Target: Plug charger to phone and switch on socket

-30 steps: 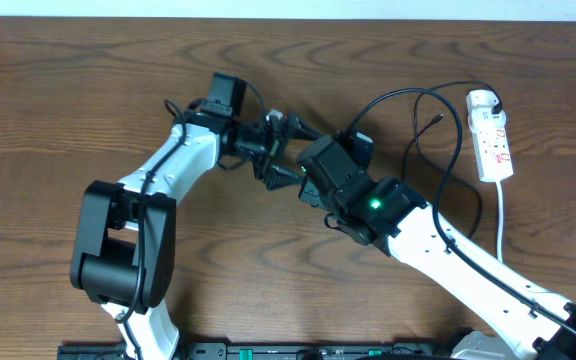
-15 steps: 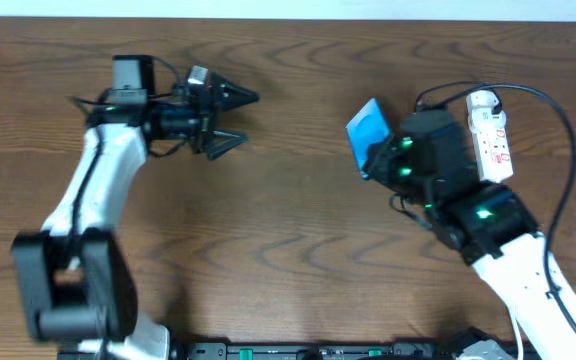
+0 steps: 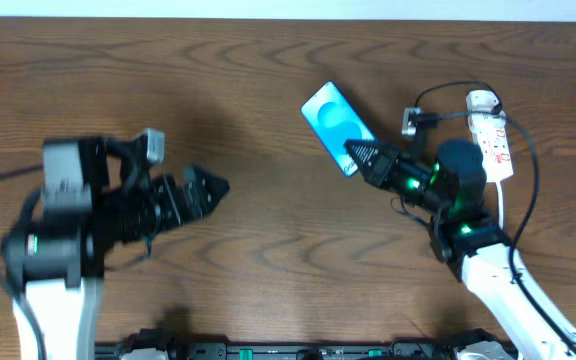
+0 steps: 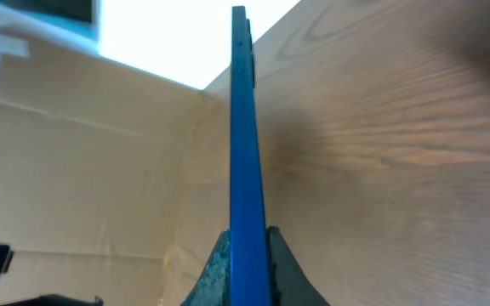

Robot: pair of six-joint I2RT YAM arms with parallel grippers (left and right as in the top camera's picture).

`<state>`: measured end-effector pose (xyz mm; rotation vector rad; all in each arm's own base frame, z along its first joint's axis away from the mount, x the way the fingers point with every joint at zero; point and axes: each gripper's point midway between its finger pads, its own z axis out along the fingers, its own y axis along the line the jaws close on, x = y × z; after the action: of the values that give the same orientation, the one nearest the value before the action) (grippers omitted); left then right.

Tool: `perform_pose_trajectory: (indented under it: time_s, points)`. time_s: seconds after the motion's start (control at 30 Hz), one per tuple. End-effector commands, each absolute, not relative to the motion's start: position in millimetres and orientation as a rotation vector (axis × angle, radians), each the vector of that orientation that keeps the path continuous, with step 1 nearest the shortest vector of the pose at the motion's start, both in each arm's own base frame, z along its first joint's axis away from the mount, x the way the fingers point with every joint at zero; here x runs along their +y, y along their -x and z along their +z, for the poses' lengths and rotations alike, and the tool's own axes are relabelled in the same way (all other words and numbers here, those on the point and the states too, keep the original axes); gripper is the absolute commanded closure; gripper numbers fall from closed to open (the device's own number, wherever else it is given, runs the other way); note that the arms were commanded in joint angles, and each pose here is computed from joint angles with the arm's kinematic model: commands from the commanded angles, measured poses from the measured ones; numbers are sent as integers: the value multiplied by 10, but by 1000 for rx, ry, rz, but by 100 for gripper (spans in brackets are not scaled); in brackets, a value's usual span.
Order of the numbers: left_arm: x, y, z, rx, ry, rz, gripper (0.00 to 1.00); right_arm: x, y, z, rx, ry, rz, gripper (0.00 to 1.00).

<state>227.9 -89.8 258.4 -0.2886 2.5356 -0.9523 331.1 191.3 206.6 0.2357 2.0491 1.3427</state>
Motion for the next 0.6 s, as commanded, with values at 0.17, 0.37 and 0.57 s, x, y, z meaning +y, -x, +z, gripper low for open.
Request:
perform_pose_trajectory:
  time_s: [0.17,0.37,0.57]
  points:
    - [-831,-2214,1874,2383,534,-976,2,1987,-3142,1943,2043,-230,1485,99]
    - [-991,-2628,1633,2151,751,-1330,2,1990,-3141,1953,2047,-278,1517,99]
    - [-1128,-2905,1560,2054,913,-1538,2,2001,-3133,1955,2054,-318,1545,99]
